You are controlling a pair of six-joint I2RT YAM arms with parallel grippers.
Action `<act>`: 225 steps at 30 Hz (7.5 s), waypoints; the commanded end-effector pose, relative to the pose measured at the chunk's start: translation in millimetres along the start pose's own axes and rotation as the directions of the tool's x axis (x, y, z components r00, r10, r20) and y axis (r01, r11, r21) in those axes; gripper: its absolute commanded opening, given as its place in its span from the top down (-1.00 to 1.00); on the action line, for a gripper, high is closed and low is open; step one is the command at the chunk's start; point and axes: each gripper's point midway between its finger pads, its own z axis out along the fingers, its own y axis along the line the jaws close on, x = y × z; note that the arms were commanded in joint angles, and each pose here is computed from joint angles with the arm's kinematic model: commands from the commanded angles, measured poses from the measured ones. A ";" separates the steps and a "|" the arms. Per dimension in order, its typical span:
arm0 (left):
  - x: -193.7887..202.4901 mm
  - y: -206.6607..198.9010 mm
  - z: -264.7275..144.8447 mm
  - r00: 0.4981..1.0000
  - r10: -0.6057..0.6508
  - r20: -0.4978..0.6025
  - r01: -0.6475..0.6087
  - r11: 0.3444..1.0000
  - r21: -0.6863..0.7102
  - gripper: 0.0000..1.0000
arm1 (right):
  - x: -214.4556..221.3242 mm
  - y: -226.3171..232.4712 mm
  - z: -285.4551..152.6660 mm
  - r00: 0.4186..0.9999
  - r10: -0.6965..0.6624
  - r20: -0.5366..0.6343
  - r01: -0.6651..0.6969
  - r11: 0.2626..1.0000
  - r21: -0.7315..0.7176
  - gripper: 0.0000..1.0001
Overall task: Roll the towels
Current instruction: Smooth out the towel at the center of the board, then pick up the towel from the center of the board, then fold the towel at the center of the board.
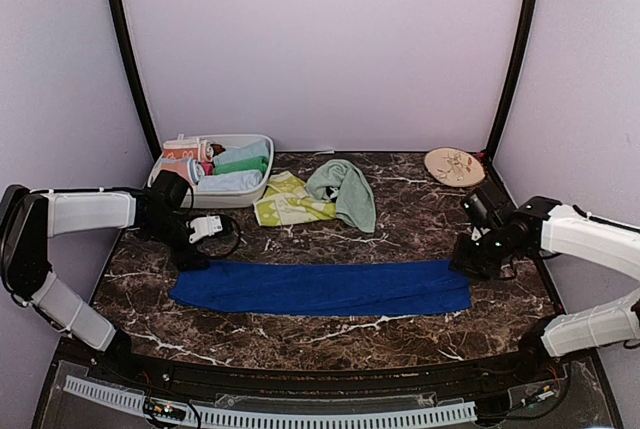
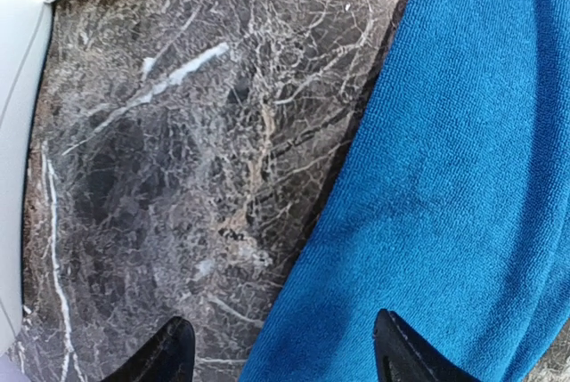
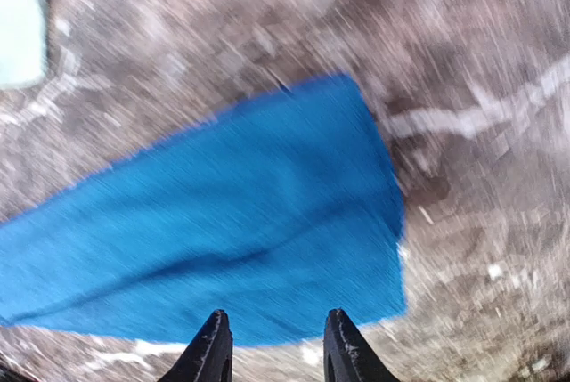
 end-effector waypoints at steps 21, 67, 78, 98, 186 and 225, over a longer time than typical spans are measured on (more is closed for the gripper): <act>14.8 22.4 17.2 0.997 -0.043 -0.057 0.037 0.994 -0.100 -0.28 | 11.6 -23.2 -2.1 0.998 0.048 0.050 -0.050 0.998 0.047 0.44; 37.2 31.3 29.9 0.985 -0.104 -0.136 0.086 0.987 -0.132 -0.09 | 5.4 31.6 6.1 0.999 0.015 0.043 -0.010 0.994 -0.109 1.00; 38.1 35.9 27.6 0.984 -0.099 -0.150 0.076 0.985 -0.152 -0.09 | 67.5 -2.0 53.5 0.996 0.018 -0.092 -0.020 1.000 -0.020 1.00; 15.7 33.5 -2.6 0.993 -0.116 -0.037 0.111 0.988 -0.110 -0.51 | 46.2 -4.0 -6.8 1.000 -0.019 -0.003 0.019 0.999 0.033 0.46; 33.9 -30.9 -46.3 0.984 -0.154 0.087 0.140 0.978 0.155 -0.72 | 26.2 331.8 14.5 0.845 -0.531 -0.061 0.496 0.821 -0.281 1.00; 39.3 -26.2 -44.6 0.985 -0.156 0.076 0.146 0.981 0.128 -0.67 | 92.7 426.5 16.1 0.851 -0.517 -0.091 0.387 0.735 -0.557 1.00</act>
